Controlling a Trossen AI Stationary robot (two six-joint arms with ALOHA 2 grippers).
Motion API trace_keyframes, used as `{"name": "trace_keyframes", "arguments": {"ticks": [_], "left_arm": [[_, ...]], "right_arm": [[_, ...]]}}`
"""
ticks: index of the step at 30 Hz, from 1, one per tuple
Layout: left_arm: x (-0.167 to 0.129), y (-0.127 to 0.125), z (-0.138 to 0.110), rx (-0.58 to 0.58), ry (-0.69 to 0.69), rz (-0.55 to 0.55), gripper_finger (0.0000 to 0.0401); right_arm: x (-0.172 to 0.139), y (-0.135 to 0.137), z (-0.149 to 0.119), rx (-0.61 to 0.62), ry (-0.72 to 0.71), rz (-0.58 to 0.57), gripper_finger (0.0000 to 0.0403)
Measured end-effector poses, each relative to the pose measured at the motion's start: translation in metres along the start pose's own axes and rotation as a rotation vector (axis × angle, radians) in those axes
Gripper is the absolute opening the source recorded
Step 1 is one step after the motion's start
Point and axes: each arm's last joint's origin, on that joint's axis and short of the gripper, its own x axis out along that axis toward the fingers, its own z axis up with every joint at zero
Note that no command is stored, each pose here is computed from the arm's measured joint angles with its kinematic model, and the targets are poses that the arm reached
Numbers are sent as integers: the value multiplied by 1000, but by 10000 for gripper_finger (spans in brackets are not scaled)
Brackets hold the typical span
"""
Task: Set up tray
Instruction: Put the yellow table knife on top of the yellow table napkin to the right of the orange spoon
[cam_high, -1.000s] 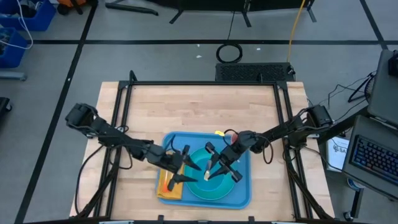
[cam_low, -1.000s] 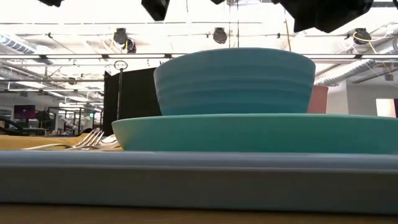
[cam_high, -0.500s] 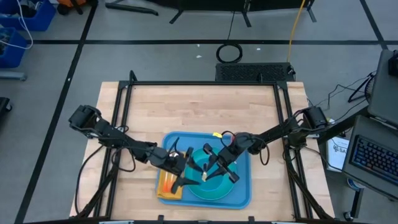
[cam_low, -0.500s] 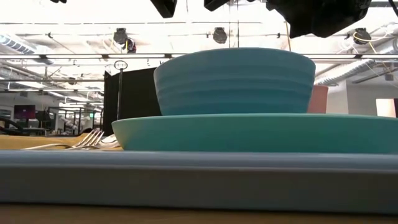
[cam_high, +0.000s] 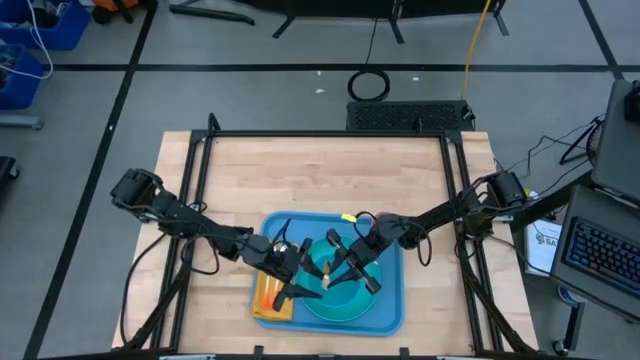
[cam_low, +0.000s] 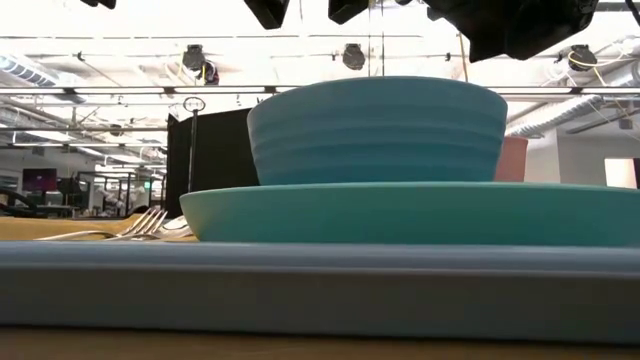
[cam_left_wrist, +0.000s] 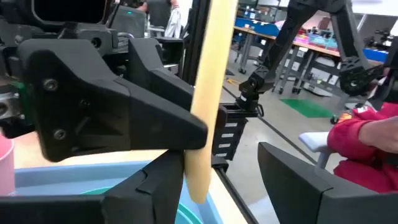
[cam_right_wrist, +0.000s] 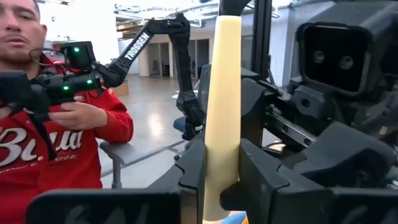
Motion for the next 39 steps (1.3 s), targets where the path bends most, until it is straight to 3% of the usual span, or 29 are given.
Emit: {"name": "trace_keyframes", "arguments": {"ticks": [7, 21, 33, 39], "left_arm": [[0, 2, -2, -2, 17, 13, 168], [-1, 6, -3, 8, 29, 41, 49], [0, 3, -4, 11, 27, 65, 47], [0, 2, -5, 17, 32, 118, 47]], "right_arm": [[0, -1, -3, 7, 33, -25, 55], [0, -2, -6, 0, 63, -47, 55], [0, -2, -8, 28, 81, -76, 55], [-1, -3, -8, 51, 82, -79, 87]]}}
